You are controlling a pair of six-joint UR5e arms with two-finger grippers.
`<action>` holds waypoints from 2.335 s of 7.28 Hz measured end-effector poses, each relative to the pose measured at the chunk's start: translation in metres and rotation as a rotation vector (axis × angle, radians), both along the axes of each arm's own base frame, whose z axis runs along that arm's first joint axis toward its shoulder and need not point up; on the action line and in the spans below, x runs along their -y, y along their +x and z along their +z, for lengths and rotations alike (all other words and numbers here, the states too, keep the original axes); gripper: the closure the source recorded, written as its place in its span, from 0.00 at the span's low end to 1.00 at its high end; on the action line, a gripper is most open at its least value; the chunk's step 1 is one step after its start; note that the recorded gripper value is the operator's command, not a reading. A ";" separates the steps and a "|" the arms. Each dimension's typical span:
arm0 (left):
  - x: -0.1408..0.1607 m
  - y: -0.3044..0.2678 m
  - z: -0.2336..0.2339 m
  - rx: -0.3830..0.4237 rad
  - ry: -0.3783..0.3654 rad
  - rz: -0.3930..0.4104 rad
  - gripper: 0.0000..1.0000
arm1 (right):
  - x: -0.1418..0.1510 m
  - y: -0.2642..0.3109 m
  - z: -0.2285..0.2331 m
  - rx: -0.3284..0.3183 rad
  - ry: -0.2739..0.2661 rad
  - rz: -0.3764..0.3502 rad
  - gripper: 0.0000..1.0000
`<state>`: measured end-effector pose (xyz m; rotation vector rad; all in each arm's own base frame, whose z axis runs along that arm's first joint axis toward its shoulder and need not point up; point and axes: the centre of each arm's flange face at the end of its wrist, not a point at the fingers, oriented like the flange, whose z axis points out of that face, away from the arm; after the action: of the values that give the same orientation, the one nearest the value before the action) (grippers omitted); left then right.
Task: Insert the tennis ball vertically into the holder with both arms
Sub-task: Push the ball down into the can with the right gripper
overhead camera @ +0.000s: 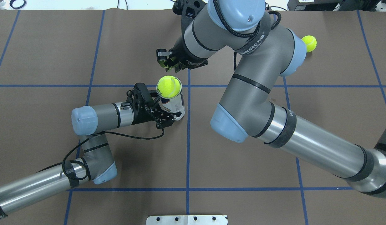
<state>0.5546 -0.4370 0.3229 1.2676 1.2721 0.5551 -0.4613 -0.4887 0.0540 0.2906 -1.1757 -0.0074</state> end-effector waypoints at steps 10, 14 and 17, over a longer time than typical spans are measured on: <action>0.000 0.000 0.001 0.004 -0.002 -0.001 0.17 | -0.019 -0.029 0.018 -0.039 0.016 -0.003 1.00; 0.000 0.001 0.001 0.004 -0.002 0.000 0.17 | -0.023 -0.026 0.014 -0.028 0.016 -0.001 0.01; 0.000 0.001 -0.001 0.002 -0.001 0.000 0.04 | -0.030 -0.015 0.010 -0.010 0.022 -0.003 0.01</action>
<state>0.5552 -0.4373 0.3222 1.2662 1.2709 0.5555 -0.4767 -0.4586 0.0640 0.3084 -1.1671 -0.0242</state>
